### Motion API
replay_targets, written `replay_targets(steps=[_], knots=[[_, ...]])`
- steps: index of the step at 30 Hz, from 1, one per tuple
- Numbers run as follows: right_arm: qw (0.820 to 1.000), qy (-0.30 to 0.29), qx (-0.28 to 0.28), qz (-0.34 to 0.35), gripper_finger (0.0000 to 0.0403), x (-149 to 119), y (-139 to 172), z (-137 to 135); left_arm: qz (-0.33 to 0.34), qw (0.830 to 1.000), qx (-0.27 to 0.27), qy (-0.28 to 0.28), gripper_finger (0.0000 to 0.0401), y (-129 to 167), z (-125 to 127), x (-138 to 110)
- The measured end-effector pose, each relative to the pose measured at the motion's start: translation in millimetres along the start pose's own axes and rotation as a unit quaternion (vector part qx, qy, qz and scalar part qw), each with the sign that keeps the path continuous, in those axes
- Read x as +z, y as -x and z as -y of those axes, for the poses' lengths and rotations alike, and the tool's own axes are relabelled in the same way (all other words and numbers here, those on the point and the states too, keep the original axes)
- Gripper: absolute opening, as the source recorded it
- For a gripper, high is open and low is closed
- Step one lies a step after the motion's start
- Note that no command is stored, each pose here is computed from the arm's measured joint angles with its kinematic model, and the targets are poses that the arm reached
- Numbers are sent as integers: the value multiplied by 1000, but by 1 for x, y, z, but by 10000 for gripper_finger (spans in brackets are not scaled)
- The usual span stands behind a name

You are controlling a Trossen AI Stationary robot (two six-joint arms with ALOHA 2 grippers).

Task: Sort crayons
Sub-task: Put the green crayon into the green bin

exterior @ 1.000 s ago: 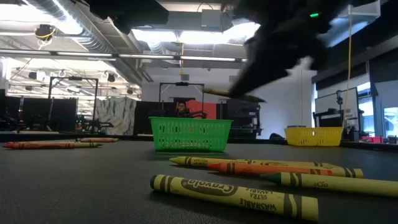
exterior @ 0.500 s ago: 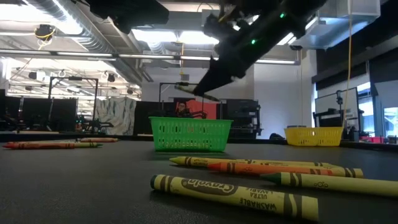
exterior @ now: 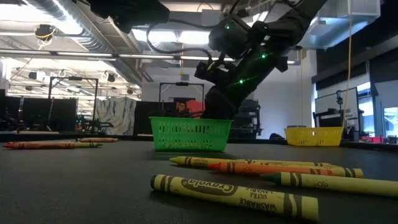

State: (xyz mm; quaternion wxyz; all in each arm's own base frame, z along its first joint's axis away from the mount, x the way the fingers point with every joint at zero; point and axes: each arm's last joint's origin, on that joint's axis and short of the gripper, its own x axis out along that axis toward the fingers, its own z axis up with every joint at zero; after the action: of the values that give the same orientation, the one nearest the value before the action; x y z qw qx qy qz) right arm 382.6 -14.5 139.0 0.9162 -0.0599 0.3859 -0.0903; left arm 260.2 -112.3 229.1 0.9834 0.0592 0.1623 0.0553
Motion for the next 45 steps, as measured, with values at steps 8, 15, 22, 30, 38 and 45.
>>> replay_targets(steps=[8, 15, 22, 30, 38, 45], knots=[[1000, 1, 2, -2, 26, 0, 0, -1, 0, 1000, 0, 0, 80, 0, 0, 0], [1000, 1, 3, -1, 26, 0, 0, -1, 0, 1000, 0, 0, 80, 0, 0, 0], [1000, 1, 4, 0, 43, 0, 0, -1, 0, 1000, 0, 0, 80, 0, 0, 0], [1000, 0, 4, 3, 122, 2, 3, -1, 0, 1000, 0, 0, 80, 0, 0, 0], [1000, 9, 17, 25, 128, 17, 32, -8, 0, 1000, 0, 0, 80, 0, 0, 0], [997, 18, 73, 25, 122, 24, 83, -53, 0, 1000, 0, 0, 80, 0, 0, 0]])
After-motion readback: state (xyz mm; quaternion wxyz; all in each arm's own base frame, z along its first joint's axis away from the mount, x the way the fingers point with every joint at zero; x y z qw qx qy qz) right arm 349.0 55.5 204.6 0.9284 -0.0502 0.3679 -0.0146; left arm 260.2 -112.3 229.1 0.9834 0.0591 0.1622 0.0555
